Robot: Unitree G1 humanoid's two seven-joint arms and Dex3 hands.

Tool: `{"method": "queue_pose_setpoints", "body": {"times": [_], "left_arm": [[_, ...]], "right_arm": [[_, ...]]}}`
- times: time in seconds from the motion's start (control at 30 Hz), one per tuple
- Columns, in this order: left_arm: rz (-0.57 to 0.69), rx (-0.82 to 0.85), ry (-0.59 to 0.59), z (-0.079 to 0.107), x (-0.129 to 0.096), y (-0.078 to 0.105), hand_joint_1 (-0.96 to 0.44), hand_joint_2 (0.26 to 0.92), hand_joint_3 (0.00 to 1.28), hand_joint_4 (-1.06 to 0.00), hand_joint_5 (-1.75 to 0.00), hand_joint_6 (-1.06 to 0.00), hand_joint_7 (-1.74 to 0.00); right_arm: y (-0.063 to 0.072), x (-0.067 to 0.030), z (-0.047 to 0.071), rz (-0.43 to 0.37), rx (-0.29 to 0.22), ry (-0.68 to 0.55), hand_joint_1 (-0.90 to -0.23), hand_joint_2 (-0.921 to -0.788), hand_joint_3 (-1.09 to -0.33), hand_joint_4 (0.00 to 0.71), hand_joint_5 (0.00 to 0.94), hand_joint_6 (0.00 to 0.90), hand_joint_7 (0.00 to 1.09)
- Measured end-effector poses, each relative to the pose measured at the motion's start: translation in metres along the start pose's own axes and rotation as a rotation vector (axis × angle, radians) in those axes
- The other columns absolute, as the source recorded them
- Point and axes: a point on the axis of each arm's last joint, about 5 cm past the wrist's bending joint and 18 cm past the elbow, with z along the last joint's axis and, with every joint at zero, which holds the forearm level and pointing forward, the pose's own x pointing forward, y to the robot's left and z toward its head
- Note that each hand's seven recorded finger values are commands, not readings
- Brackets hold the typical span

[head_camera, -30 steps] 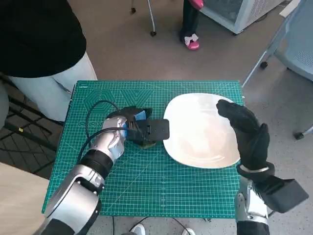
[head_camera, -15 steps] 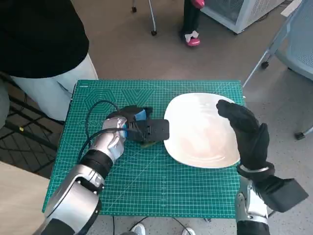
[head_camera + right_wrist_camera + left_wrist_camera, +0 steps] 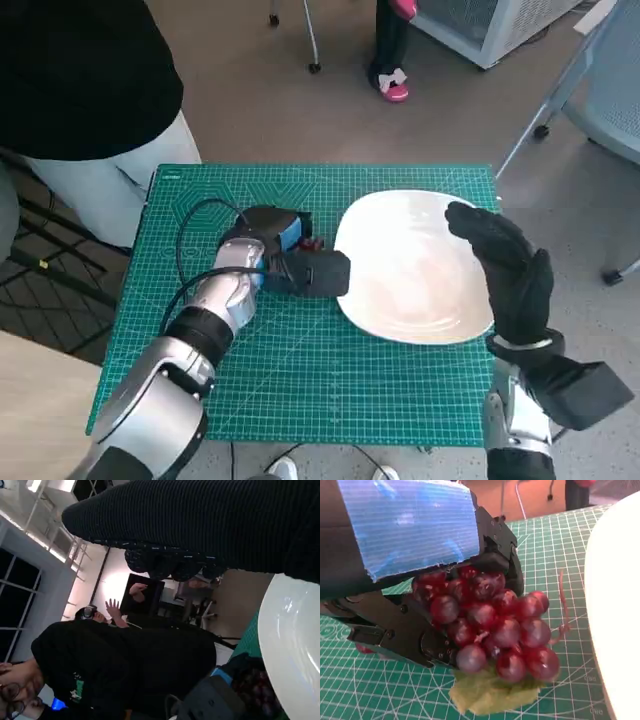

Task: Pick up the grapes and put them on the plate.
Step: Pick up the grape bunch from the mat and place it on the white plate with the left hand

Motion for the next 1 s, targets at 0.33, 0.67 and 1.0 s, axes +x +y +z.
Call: {"method": "queue_pose_setpoints", "body": {"times": [0.33, 0.67, 1.0], "left_arm": [[0.000, -0.013, -0.016, -0.0024, -0.0001, 0.0006, 0.00, 0.921, 0.22, -0.46, -1.26, -0.53, -1.41], [-0.012, -0.012, 0.002, -0.0046, 0.0002, 0.0003, 0.00, 0.921, 0.22, -0.45, -1.28, -0.53, -1.39], [-0.018, -0.016, 0.006, -0.0051, 0.0004, 0.0011, 0.00, 0.921, 0.21, -0.45, -1.28, -0.55, -1.37]], "right_arm": [[-0.0003, 0.0034, 0.0000, 0.001, 0.001, -0.005, -0.634, -0.921, -0.861, 0.376, 0.001, 0.025, 0.44], [-0.0005, 0.0060, 0.0002, 0.003, 0.000, -0.012, -0.635, -0.921, -0.860, 0.376, 0.001, 0.027, 0.44], [-0.0011, 0.0050, -0.0011, 0.007, 0.003, -0.006, -0.639, -0.921, -0.861, 0.375, 0.000, 0.026, 0.44]]}}
